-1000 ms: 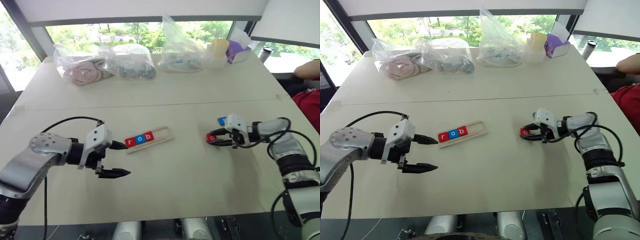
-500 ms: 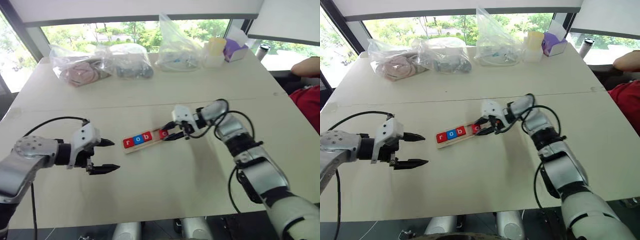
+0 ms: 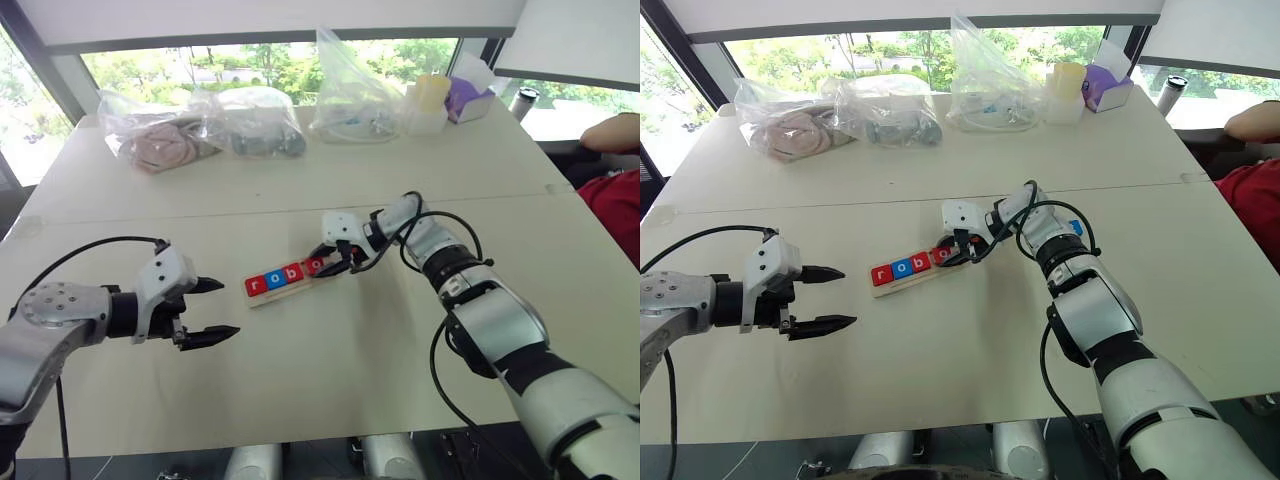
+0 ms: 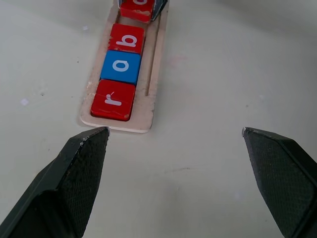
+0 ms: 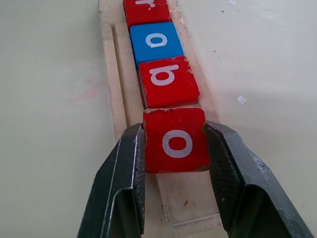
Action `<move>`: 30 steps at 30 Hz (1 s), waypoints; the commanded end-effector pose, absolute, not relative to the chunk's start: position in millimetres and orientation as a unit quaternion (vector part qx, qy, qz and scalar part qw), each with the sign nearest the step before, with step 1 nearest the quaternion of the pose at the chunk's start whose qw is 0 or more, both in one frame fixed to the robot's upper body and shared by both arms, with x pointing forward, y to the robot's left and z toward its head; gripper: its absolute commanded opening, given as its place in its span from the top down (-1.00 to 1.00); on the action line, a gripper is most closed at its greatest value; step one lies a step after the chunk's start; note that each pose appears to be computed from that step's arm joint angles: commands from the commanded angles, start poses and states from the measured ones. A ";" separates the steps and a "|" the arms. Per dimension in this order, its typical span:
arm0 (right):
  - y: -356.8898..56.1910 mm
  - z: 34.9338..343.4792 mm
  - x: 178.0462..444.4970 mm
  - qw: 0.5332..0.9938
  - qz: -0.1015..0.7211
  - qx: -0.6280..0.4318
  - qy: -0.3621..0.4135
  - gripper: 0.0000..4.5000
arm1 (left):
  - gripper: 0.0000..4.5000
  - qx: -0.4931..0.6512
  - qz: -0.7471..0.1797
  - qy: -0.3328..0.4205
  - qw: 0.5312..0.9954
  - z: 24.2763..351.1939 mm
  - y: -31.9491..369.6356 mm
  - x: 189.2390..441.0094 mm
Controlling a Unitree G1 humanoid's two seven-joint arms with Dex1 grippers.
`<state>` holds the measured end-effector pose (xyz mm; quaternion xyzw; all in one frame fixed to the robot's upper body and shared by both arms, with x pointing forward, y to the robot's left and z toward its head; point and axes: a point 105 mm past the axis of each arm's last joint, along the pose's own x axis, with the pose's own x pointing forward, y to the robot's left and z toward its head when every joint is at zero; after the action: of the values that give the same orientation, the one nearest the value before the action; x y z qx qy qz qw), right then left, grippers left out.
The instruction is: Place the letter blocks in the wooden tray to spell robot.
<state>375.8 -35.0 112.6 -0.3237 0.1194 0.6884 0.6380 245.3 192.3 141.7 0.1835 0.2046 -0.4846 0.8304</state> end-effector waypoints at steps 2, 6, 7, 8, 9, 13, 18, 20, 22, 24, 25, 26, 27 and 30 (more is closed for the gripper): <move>-25.8 129.8 380.7 0.642 0.685 -0.332 0.092 0.48 | -1.00 0.190 -0.487 0.189 0.831 147.8 188.1 244.5; -21.2 129.8 380.6 0.643 0.685 -0.330 0.088 0.48 | -1.00 0.190 -0.489 0.186 0.831 146.0 185.0 246.1; -20.8 130.0 381.0 0.644 0.684 -0.330 0.088 0.48 | -1.00 0.190 -0.489 0.185 0.831 145.9 184.8 246.2; -20.7 130.3 381.5 0.646 0.683 -0.330 0.088 0.48 | -1.00 0.190 -0.489 0.185 0.831 145.6 184.6 246.1; -20.5 130.7 381.9 0.646 0.682 -0.331 0.088 0.48 | -1.00 0.190 -0.489 0.185 0.831 145.3 184.4 246.1; -19.9 131.5 382.1 0.647 0.682 -0.330 0.087 0.00 | -1.00 0.190 -0.489 0.186 0.831 144.7 184.2 246.2; -20.5 132.7 384.3 0.649 0.673 -0.347 0.072 -0.62 | -1.00 0.190 -0.490 0.185 0.830 143.4 183.5 247.1; -20.2 136.5 385.6 0.654 0.671 -0.345 0.063 -0.62 | -1.00 0.190 -0.491 0.185 0.830 143.0 183.2 247.8; -21.0 141.9 387.3 0.659 0.668 -0.343 0.056 -0.62 | -1.00 0.191 -0.491 0.185 0.830 142.6 183.0 248.6; -25.0 152.2 390.6 0.670 0.661 -0.335 0.044 -0.62 | -1.00 0.191 -0.491 0.184 0.829 143.1 183.0 249.2; -27.2 156.3 391.6 0.674 0.660 -0.331 0.039 -0.62 | -1.00 0.192 -0.492 0.183 0.829 143.4 182.9 249.1; -31.1 162.6 394.6 0.686 0.652 -0.322 0.033 -0.62 | -1.00 0.192 -0.491 0.183 0.830 144.0 182.9 248.8; -36.6 169.5 398.1 0.702 0.642 -0.308 0.027 -0.62 | -1.00 0.190 -0.491 0.180 0.831 145.3 182.7 248.7; -61.6 188.7 410.3 0.767 0.594 -0.244 0.007 -0.62 | -1.00 0.170 -0.500 0.166 0.833 153.3 177.4 246.4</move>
<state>403.3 -53.7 161.9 -0.2715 0.0480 0.6190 0.7354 247.4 182.6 139.0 0.1669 0.1943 -0.4930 0.8315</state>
